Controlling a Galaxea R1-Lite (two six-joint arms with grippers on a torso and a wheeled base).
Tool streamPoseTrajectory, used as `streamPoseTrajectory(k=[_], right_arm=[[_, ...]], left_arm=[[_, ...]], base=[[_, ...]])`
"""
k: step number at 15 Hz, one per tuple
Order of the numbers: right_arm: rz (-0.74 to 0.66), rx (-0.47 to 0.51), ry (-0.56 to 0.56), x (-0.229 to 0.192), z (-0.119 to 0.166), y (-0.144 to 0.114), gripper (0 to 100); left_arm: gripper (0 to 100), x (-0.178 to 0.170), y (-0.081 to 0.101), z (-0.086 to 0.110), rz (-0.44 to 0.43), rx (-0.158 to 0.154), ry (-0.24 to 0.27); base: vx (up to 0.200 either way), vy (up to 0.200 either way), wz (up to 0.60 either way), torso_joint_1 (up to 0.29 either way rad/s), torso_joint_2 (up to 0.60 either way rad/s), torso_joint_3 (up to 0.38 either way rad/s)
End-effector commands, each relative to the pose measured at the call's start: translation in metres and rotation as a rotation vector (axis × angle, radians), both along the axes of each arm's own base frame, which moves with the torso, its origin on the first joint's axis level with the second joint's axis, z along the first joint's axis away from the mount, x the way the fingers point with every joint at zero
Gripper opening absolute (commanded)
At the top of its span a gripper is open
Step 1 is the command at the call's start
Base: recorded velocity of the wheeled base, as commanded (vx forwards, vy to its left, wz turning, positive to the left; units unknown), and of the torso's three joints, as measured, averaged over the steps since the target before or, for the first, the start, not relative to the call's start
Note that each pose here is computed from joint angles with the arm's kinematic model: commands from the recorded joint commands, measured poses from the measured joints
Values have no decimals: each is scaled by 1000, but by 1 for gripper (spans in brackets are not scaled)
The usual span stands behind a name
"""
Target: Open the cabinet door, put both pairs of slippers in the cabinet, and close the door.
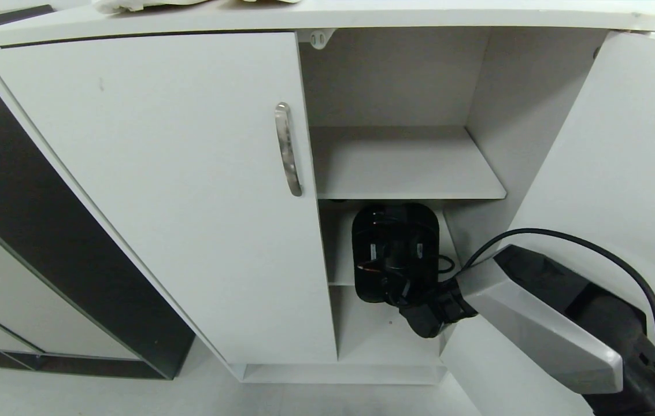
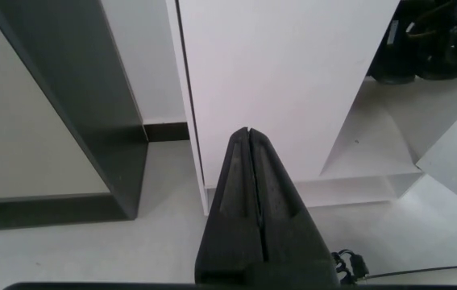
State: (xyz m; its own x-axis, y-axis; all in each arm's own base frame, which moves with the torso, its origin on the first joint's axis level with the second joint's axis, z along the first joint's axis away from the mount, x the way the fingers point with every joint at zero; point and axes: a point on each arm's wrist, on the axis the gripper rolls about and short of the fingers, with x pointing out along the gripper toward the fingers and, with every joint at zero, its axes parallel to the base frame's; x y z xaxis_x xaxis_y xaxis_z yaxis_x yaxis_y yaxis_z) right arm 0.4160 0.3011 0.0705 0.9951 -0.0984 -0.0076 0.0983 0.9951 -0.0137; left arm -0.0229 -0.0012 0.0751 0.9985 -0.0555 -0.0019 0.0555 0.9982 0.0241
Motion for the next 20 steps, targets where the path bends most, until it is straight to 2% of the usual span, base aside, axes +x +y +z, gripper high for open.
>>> streamPoseTrajectory(k=[1, 4, 20], right_arm=[[-6, 25, 1, 8, -1, 2, 0], [4, 82, 42, 17, 4, 0, 0], [14, 74, 42, 25, -6, 2, 0]], left_arm=[[0, 0, 0, 0, 0, 0, 1], [0, 0, 0, 0, 0, -1, 1], [0, 0, 0, 0, 0, -1, 1]], base=[[0, 0, 0, 0, 0, 0], [0, 0, 0, 0, 0, 0], [0, 0, 0, 0, 0, 0]])
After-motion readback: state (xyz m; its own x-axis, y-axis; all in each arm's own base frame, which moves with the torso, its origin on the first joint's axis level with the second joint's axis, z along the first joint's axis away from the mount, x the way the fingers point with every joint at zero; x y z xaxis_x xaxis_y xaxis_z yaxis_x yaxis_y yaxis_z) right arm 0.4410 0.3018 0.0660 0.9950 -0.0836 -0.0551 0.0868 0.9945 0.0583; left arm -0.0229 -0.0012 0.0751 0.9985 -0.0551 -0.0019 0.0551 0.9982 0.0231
